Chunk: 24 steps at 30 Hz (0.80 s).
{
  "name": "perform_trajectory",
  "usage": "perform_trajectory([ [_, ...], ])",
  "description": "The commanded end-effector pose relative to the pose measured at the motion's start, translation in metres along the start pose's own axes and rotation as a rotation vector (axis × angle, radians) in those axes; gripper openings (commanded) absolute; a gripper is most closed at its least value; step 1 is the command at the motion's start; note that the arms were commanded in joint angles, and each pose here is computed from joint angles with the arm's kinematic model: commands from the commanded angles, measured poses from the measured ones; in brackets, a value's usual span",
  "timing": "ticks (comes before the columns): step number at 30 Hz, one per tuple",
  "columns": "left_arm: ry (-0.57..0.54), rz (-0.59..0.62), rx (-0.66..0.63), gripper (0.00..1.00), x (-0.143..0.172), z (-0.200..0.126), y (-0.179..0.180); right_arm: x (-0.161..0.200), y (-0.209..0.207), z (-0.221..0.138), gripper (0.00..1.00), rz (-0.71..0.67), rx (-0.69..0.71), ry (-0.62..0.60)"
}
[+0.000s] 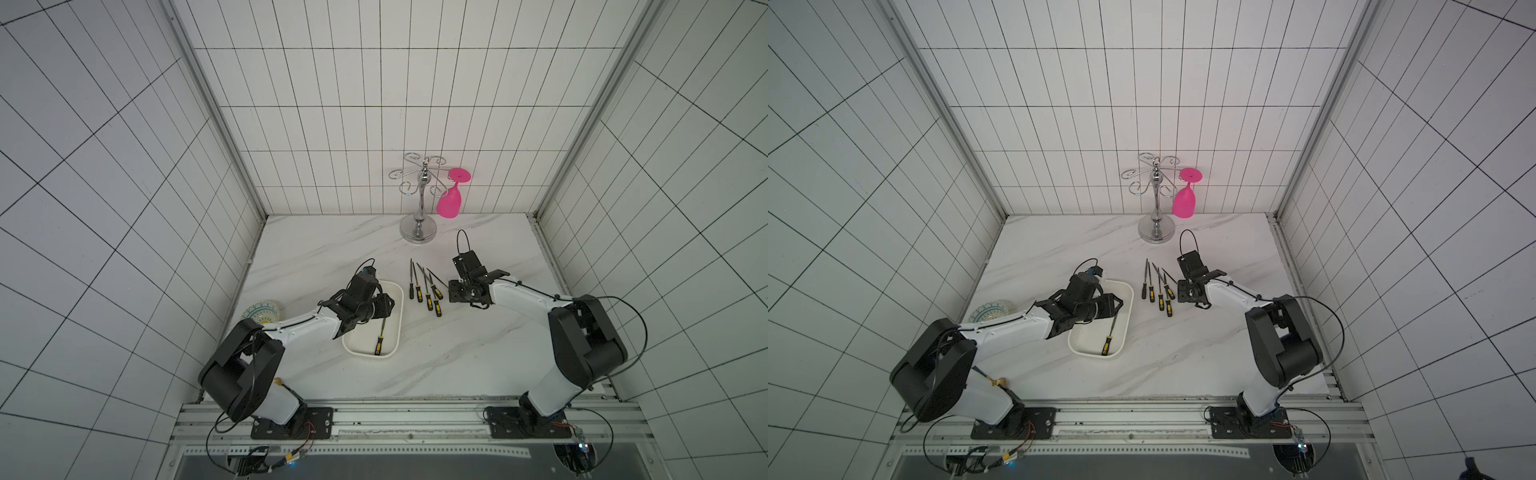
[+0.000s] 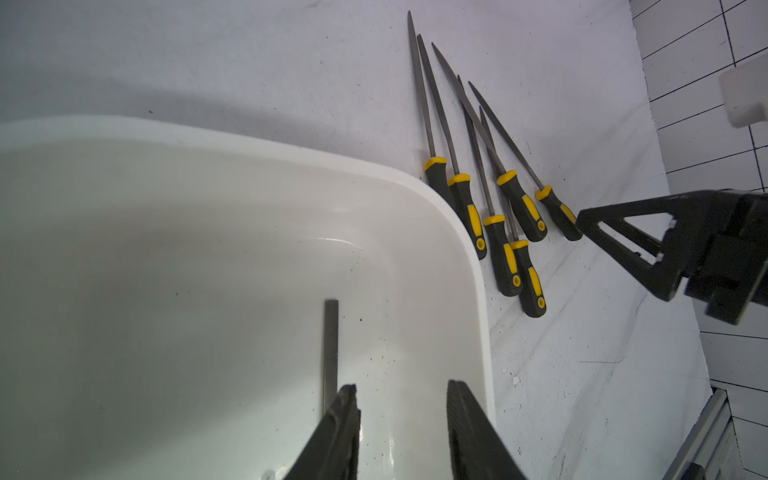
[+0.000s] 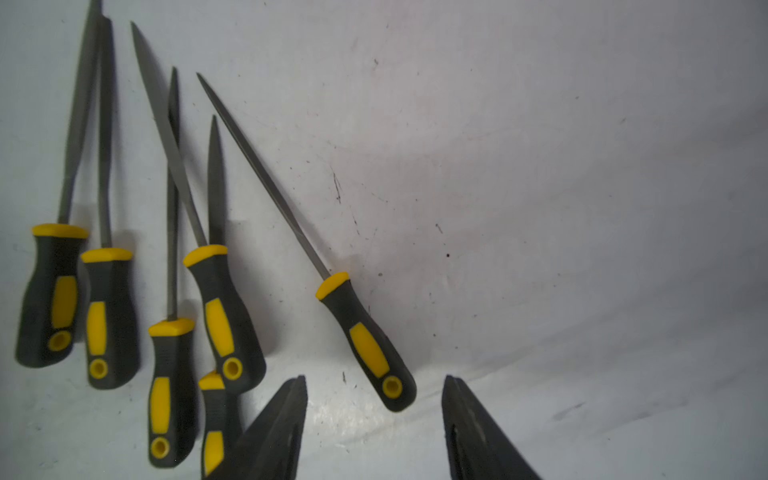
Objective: Put the file tool into the storage box
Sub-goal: Pick up the file tool from the center of the board.
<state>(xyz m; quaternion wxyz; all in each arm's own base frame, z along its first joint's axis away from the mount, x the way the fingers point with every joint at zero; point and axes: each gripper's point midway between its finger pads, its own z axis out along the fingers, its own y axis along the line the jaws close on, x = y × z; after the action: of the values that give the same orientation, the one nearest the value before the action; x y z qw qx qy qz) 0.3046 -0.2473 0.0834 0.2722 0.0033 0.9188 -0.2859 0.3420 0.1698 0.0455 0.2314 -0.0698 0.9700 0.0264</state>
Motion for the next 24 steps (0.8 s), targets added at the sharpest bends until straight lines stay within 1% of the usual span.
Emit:
perform_trajectory([
  [1, -0.059, 0.008, 0.008, 0.38, -0.013, -0.007, -0.006, -0.001, -0.001, 0.007, 0.56, -0.022, 0.019, 0.027],
  [5, -0.073, 0.005, -0.001, 0.38, -0.013, -0.011, -0.004, 0.003, -0.004, 0.023, 0.53, -0.031, 0.041, 0.049],
  [7, -0.080, 0.002, -0.003, 0.39, -0.014, -0.013, -0.004, 0.007, -0.003, 0.029, 0.48, -0.032, 0.035, 0.064],
  [10, -0.090, 0.003, -0.003, 0.39, -0.016, -0.015, -0.004, 0.015, -0.001, 0.037, 0.39, -0.023, 0.020, 0.081],
  [11, -0.096, 0.002, -0.004, 0.42, -0.018, -0.016, -0.004, 0.016, 0.000, 0.039, 0.35, -0.022, 0.016, 0.083],
  [12, -0.104, 0.003, -0.002, 0.47, -0.020, -0.017, -0.006, 0.018, 0.000, 0.040, 0.28, -0.021, 0.014, 0.087],
  [14, -0.119, 0.004, -0.003, 0.53, -0.024, -0.020, -0.007, 0.021, -0.001, 0.041, 0.17, -0.019, 0.013, 0.094],
  [16, -0.134, 0.002, -0.007, 0.54, -0.027, -0.023, -0.007, 0.022, 0.001, 0.039, 0.07, -0.017, 0.001, 0.094],
  [18, -0.150, -0.001, -0.009, 0.55, -0.031, -0.025, -0.008, 0.022, 0.006, 0.034, 0.01, -0.009, -0.031, 0.095],
  [22, -0.164, -0.002, 0.005, 0.62, -0.036, -0.028, -0.012, 0.014, 0.022, 0.010, 0.00, -0.004, -0.122, 0.066],
  [24, -0.174, -0.010, 0.022, 0.63, -0.039, -0.030, -0.016, 0.006, 0.035, -0.012, 0.00, -0.032, -0.171, 0.029],
])
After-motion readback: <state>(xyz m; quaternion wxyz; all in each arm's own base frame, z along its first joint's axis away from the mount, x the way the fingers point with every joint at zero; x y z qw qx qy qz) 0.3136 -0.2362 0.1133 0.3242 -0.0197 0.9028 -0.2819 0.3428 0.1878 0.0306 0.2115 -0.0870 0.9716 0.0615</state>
